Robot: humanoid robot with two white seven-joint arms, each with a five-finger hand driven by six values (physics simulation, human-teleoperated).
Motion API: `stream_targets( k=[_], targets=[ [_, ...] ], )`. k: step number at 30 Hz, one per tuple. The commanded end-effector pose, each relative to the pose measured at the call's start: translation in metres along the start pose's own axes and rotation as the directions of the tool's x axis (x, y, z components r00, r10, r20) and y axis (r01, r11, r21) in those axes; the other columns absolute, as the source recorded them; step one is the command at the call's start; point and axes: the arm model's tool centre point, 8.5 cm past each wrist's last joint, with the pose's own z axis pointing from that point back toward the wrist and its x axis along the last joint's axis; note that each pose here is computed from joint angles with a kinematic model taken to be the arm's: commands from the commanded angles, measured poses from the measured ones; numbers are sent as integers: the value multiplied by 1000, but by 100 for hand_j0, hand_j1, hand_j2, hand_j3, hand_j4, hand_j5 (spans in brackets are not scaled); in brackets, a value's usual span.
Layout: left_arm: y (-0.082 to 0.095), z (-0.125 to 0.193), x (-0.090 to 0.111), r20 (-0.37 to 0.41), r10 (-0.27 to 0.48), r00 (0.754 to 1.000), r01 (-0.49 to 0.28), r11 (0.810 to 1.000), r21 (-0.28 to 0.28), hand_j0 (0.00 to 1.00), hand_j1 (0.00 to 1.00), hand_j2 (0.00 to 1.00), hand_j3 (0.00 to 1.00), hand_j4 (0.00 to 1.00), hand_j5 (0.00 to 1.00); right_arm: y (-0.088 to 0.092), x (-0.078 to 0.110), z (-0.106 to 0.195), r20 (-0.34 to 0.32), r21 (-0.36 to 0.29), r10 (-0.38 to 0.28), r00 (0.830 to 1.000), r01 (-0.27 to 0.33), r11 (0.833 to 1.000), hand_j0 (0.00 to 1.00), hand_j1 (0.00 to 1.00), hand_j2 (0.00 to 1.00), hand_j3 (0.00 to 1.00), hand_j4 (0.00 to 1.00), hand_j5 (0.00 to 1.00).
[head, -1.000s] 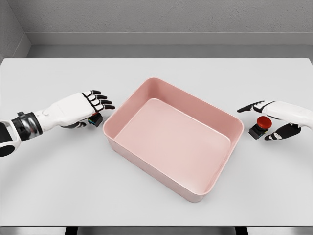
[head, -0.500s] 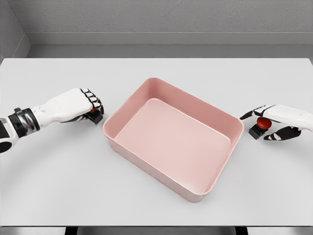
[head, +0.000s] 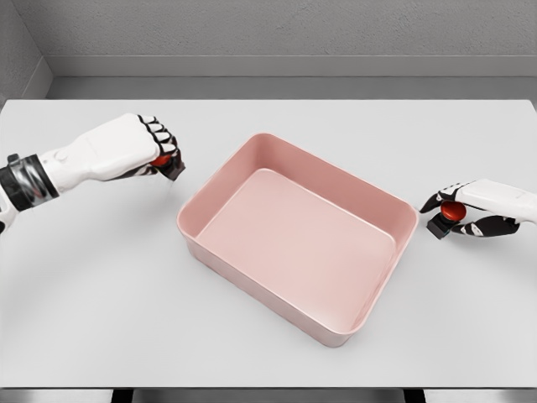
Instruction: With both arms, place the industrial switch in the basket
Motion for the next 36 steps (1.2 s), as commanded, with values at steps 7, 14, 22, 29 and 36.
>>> stream_targets(
  k=[7,14,22,29,36],
  targets=[
    [38,-11,28,92,-50,995,41,994,101,40,40,40,40,40,40,-2,0,1,1,-1,0,1000,0,1000,50,50,50,50,50,50],
    [57,-14,40,120,-87,989,68,985,156,40,40,40,40,40,40,-9,2,1,7,-5,22,1000,-22,1000,48,48,48,48,48,48],
    [51,-41,63,175,-29,984,-7,979,205,40,40,40,40,40,40,-25,8,4,41,-27,66,997,-65,998,47,47,47,47,47,47],
    [19,-76,105,290,33,956,-66,992,106,40,40,40,40,40,40,-44,17,9,69,-53,117,991,-113,992,47,47,47,47,47,47],
    [11,-87,116,315,53,947,-78,995,68,95,95,95,95,95,95,-63,24,16,75,-72,162,984,-157,985,46,46,46,46,46,46]
  ],
)
